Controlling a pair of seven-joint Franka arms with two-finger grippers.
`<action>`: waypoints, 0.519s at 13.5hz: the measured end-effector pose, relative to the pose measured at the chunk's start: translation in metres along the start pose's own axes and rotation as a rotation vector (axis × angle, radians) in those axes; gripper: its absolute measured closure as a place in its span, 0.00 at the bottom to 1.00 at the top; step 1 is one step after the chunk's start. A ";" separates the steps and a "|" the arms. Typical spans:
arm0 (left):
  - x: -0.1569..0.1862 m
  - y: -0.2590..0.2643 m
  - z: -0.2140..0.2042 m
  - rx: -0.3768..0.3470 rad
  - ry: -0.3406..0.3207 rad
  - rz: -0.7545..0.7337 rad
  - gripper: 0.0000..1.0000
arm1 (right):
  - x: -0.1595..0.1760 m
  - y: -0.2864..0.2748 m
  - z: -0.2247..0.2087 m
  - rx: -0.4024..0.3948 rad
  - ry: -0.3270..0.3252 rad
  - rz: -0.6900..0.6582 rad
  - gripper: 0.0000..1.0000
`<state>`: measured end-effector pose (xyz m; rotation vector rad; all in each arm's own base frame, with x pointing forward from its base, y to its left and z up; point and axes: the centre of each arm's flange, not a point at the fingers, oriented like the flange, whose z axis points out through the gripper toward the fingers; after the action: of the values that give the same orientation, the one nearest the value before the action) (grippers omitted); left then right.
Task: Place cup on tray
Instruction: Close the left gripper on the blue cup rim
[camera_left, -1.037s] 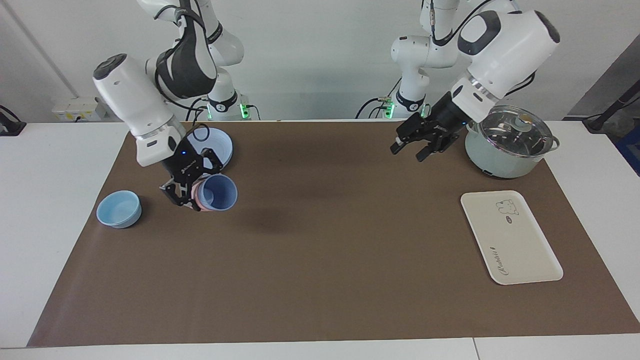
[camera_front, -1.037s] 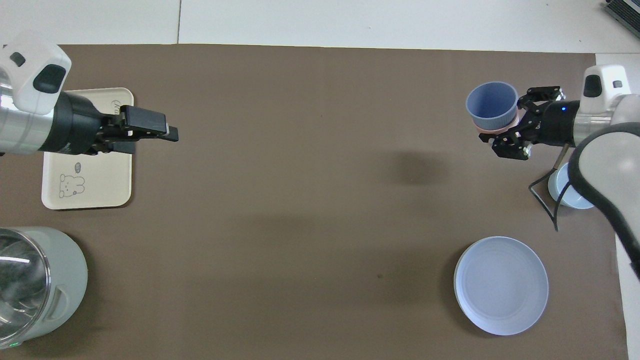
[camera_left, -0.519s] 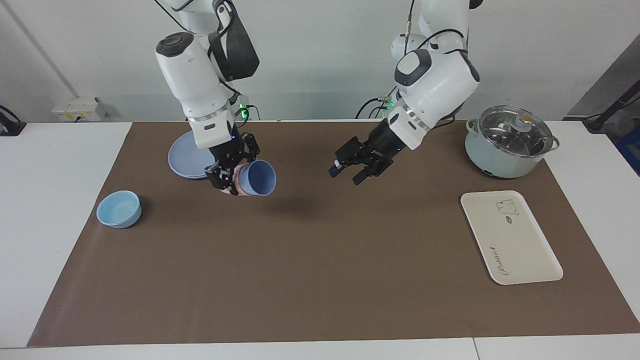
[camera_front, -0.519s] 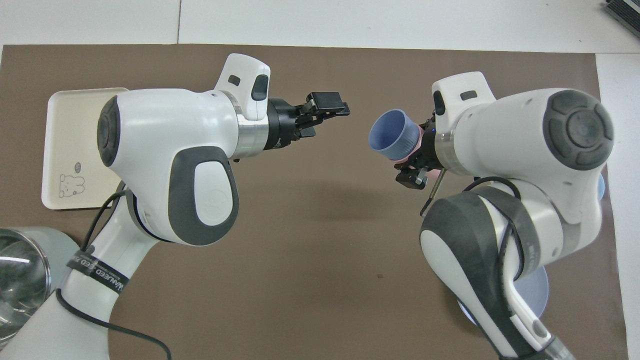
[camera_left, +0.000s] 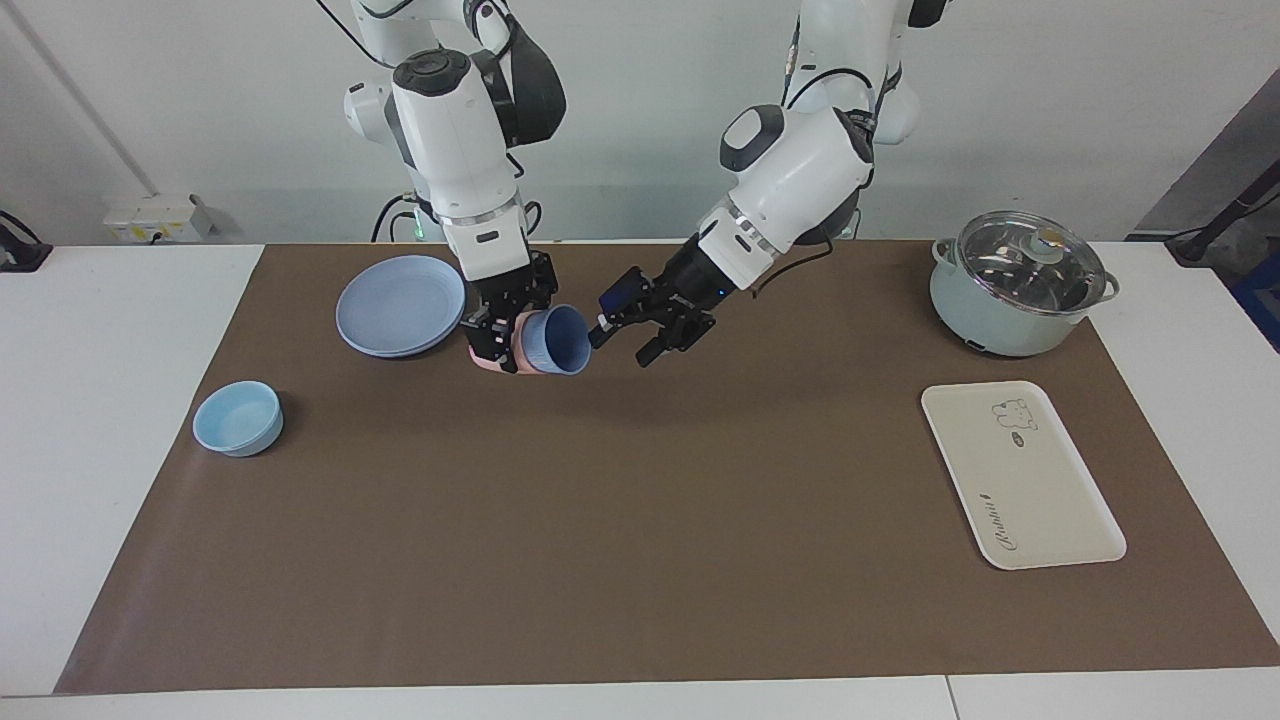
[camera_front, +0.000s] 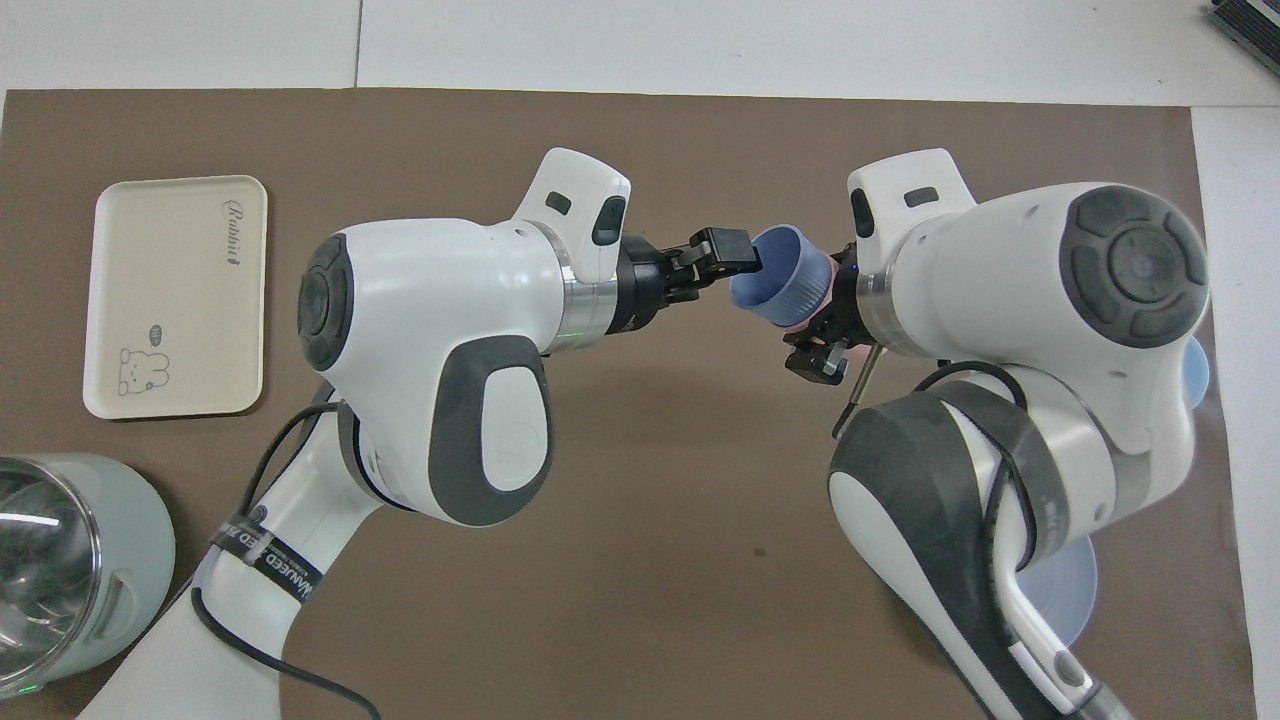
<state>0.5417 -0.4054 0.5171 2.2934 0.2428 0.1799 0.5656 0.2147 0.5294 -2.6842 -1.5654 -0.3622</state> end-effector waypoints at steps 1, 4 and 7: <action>0.002 0.000 0.001 -0.005 0.021 0.000 0.34 | 0.000 0.000 0.000 0.000 0.000 0.000 0.16; -0.010 0.005 0.015 -0.011 0.033 0.015 0.39 | 0.000 0.000 0.000 0.000 0.000 0.000 0.16; -0.019 0.006 0.026 -0.001 0.016 0.027 0.81 | -0.002 0.003 -0.002 -0.005 -0.001 0.003 0.16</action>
<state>0.5291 -0.4326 0.5037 2.2954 0.2200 0.2125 0.5665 0.2115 0.5309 -2.6907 -1.5623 -0.3658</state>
